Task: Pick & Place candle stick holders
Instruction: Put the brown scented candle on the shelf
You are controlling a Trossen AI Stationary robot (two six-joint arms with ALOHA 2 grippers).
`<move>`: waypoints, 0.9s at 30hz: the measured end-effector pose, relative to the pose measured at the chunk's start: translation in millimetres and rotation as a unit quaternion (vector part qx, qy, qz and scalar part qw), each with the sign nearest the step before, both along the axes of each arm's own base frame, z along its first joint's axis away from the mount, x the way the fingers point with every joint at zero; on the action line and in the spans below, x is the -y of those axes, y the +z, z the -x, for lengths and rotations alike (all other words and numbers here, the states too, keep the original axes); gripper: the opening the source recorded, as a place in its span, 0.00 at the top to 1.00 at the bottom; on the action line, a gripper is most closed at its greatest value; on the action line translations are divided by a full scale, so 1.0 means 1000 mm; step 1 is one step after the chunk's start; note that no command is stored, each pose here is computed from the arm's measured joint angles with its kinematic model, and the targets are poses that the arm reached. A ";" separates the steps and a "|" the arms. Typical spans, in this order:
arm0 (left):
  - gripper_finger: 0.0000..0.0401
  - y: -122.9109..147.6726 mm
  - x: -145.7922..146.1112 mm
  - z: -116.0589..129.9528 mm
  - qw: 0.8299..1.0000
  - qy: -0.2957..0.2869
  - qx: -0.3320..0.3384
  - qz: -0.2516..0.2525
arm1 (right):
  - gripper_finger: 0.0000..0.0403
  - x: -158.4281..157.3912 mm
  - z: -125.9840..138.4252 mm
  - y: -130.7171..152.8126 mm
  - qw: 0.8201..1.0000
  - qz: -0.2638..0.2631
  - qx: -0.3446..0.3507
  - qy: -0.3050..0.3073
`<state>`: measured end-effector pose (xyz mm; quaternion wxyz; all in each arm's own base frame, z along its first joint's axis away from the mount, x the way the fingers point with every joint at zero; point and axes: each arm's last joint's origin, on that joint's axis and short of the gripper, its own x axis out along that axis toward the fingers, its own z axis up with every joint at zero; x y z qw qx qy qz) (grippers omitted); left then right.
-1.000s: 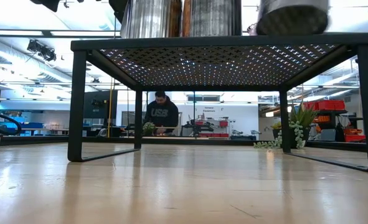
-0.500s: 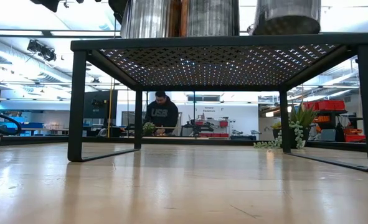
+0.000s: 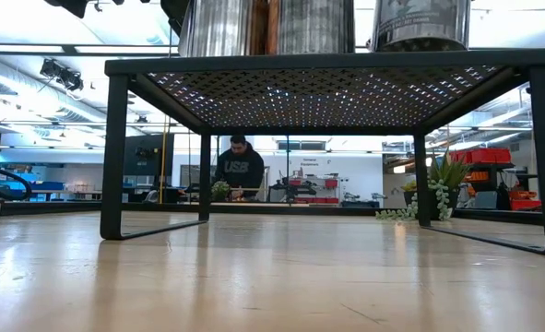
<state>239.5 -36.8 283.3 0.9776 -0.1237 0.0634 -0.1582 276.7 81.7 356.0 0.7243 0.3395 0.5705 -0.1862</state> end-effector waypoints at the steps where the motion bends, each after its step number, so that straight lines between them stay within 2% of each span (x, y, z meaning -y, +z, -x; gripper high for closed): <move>1: 0.45 0.000 0.000 0.000 1.000 0.000 0.000 0.000 | 1.00 0.000 0.000 0.000 1.000 0.000 0.000 0.000; 15: 0.45 0.000 0.000 0.000 1.000 0.000 0.000 0.000 | 0.96 -0.001 -0.002 0.001 1.000 -0.004 0.009 -0.002; 27: 0.45 0.000 0.000 0.000 1.000 0.000 0.000 0.000 | 0.81 0.000 -0.002 0.001 1.000 0.002 0.017 -0.005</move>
